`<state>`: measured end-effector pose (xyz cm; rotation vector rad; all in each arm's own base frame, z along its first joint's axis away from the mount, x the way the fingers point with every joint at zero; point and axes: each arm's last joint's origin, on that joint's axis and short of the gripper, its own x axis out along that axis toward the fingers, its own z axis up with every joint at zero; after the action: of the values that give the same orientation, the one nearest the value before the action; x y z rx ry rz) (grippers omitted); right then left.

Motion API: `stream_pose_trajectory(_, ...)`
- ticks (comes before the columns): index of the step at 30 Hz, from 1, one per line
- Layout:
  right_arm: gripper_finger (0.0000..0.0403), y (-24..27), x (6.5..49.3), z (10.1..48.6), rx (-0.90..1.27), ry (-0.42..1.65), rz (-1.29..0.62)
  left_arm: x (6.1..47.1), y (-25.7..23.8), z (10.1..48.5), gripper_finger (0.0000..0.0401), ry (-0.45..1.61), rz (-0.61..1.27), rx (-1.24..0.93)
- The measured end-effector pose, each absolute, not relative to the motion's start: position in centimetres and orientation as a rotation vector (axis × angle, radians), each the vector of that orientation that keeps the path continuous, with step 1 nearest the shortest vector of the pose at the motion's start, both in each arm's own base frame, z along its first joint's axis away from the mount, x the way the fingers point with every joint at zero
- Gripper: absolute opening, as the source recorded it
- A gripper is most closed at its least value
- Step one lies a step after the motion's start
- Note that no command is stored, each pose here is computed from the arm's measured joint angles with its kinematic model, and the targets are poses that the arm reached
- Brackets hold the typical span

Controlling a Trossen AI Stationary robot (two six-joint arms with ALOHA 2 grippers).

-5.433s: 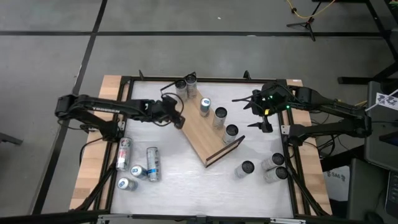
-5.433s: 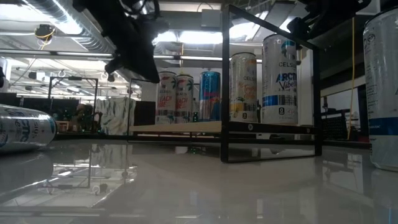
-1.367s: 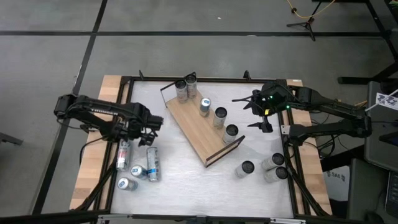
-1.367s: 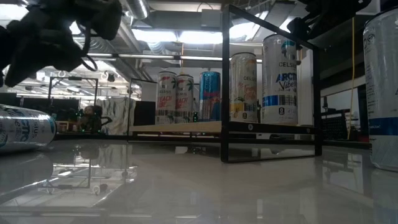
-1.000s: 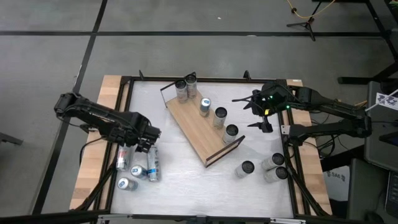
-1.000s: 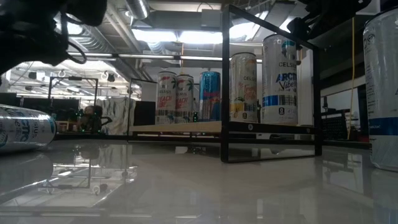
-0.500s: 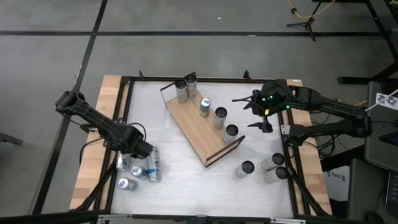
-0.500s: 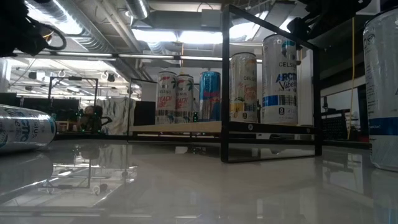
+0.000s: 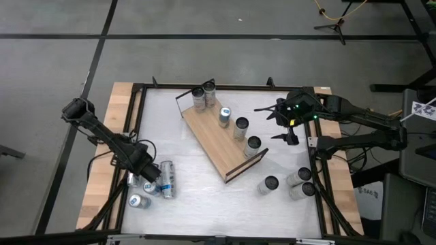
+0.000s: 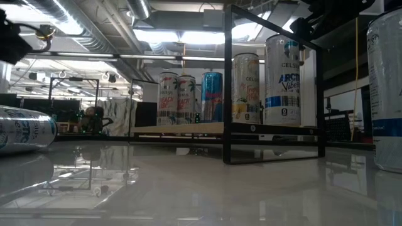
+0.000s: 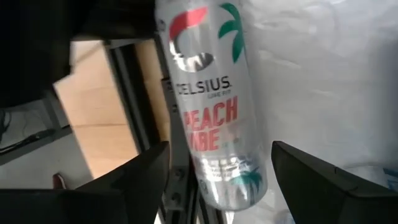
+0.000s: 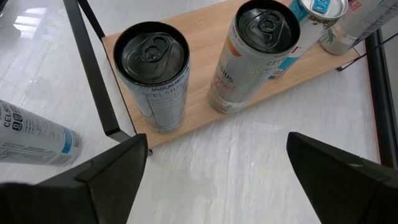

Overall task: Place canned beverage on shelf
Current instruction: Put the white-pink soda can on the shelf and align with the other white-pink soda can

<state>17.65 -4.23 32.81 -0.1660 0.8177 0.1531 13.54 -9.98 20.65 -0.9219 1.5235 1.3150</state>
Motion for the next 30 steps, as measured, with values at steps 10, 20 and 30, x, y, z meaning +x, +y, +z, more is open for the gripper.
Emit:
stream_pose_trajectory(10, 0.0379, -4.2, 17.7, 32.8, -0.166, 0.818, 0.153, 12.8, -9.7, 18.0, 0.0274, 1.500, 1.324, -0.922)
stream_pose_trajectory(20, 0.0379, -4.2, 17.7, 32.8, -0.166, 0.818, 0.154, 12.2, -9.2, 16.1, 0.0274, 1.512, 1.327, -0.942)
stream_pose_trajectory(30, 0.0379, -4.2, 17.7, 32.8, -0.166, 0.818, 0.153, 12.3, -9.3, 15.9, 0.0274, 1.513, 1.314, -0.959)
